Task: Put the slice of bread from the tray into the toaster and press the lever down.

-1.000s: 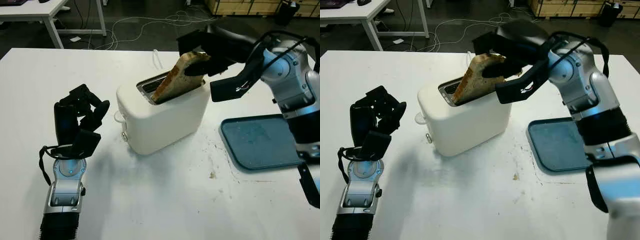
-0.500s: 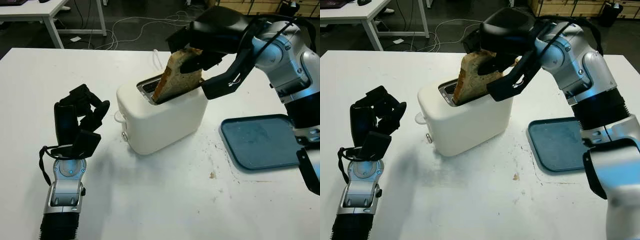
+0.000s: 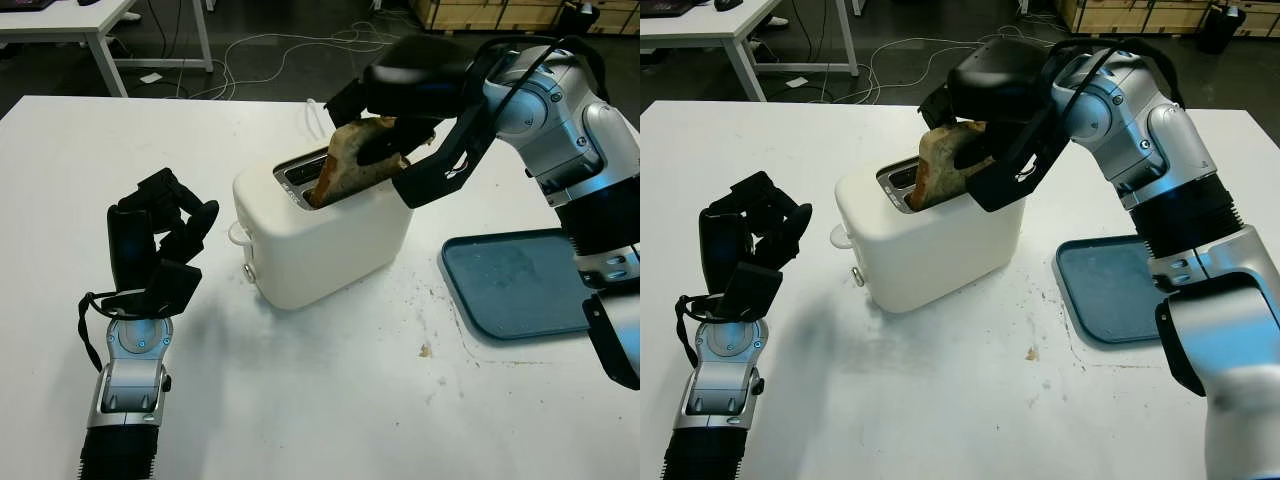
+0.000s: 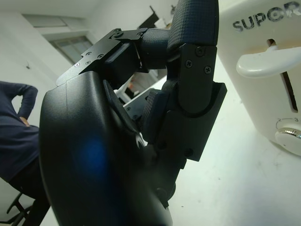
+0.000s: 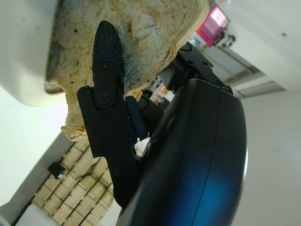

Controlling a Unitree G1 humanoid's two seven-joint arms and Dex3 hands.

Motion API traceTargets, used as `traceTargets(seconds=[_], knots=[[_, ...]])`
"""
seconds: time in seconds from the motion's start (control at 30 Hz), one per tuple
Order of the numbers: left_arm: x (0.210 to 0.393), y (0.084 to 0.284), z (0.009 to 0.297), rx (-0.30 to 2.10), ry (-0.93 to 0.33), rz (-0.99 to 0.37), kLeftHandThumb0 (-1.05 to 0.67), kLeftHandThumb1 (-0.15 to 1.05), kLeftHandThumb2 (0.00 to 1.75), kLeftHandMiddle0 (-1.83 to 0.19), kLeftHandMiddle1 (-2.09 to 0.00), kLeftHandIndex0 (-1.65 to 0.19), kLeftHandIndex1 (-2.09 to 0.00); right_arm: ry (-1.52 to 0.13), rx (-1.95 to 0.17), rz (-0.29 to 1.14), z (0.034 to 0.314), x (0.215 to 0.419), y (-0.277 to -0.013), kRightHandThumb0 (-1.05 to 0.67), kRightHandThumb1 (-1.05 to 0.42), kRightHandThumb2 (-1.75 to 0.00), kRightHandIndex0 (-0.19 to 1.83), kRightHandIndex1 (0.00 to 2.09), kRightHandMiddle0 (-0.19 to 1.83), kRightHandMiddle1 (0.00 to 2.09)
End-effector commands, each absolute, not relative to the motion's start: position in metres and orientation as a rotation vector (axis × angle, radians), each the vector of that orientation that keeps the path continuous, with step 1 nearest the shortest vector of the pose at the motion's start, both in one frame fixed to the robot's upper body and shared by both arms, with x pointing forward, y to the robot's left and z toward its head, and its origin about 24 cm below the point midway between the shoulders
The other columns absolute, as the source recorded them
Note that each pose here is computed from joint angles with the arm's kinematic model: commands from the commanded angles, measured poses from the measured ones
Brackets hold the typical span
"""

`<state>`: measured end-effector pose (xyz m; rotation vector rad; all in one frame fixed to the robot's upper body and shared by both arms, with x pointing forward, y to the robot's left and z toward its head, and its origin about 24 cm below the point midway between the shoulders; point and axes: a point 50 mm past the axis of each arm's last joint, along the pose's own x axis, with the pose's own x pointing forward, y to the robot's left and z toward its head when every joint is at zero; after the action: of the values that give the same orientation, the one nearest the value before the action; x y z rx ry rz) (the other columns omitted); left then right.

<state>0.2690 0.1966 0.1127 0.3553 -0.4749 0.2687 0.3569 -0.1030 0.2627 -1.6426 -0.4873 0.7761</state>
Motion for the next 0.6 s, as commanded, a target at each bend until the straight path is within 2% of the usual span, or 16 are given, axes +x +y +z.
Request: traceTargets(seconds=[0.0, 0.07, 0.13, 0.17, 0.2, 0.23, 0.3, 0.4, 0.5, 0.57], knots=[[0.268, 0.195, 0.111, 0.353, -0.481, 0.267, -0.79, 0.92, 0.35, -1.30, -1.65, -1.05, -1.67, -0.470, -1.597, 0.820, 0.257, 0.357, -0.103, -0.44, -0.92, -0.41, 1.11, 1.75, 0.80, 1.75], [0.268, 0.195, 0.112, 0.347, -0.485, 0.260, -0.78, 0.92, 0.35, -1.30, -1.65, -1.04, -1.67, -0.460, -1.579, 0.856, 0.256, 0.357, -0.104, -0.50, -0.92, -0.38, 1.09, 1.75, 0.78, 1.75], [0.268, 0.195, 0.112, 0.353, -0.477, 0.265, -0.79, 0.92, 0.36, -1.30, -1.66, -1.04, -1.67, -0.455, -1.607, 0.907, 0.258, 0.356, -0.104, -0.74, -0.92, -0.29, 0.70, 1.54, 0.68, 1.14], [0.268, 0.195, 0.112, 0.358, -0.475, 0.267, -0.79, 0.92, 0.36, -1.30, -1.66, -1.04, -1.67, -0.446, -1.635, 0.930, 0.260, 0.355, -0.105, -0.83, -0.92, -0.28, 0.48, 1.41, 0.65, 0.76], [0.268, 0.195, 0.112, 0.359, -0.476, 0.268, -0.80, 0.92, 0.36, -1.31, -1.65, -1.05, -1.67, -0.434, -1.652, 0.950, 0.262, 0.354, -0.105, -0.91, -0.92, -0.25, 0.27, 1.17, 0.60, 0.36], [0.268, 0.195, 0.112, 0.356, -0.476, 0.267, -0.80, 0.92, 0.36, -1.31, -1.65, -1.05, -1.66, -0.421, -1.669, 0.966, 0.264, 0.354, -0.105, -0.94, -0.92, -0.22, 0.20, 1.00, 0.56, 0.19], [0.268, 0.195, 0.112, 0.355, -0.478, 0.265, -0.79, 0.92, 0.36, -1.31, -1.65, -1.05, -1.66, -0.405, -1.691, 0.989, 0.269, 0.353, -0.104, -0.96, -0.92, -0.09, 0.05, 0.67, 0.39, 0.04], [0.268, 0.195, 0.112, 0.352, -0.481, 0.262, -0.78, 0.92, 0.35, -1.31, -1.65, -1.05, -1.68, -0.392, -1.713, 1.001, 0.272, 0.353, -0.104, -0.94, -0.89, -0.02, 0.01, 0.31, 0.25, 0.02], [0.268, 0.194, 0.112, 0.341, -0.481, 0.257, -0.78, 0.92, 0.34, -1.31, -1.66, -1.05, -1.68, -0.394, -1.713, 1.003, 0.273, 0.353, -0.104, -0.91, -0.85, 0.00, 0.00, 0.08, 0.18, 0.01], [0.268, 0.194, 0.113, 0.341, -0.480, 0.257, -0.78, 0.92, 0.34, -1.31, -1.66, -1.05, -1.68, -0.409, -1.703, 0.983, 0.274, 0.353, -0.105, -0.91, -0.83, 0.00, 0.00, 0.05, 0.17, 0.01]])
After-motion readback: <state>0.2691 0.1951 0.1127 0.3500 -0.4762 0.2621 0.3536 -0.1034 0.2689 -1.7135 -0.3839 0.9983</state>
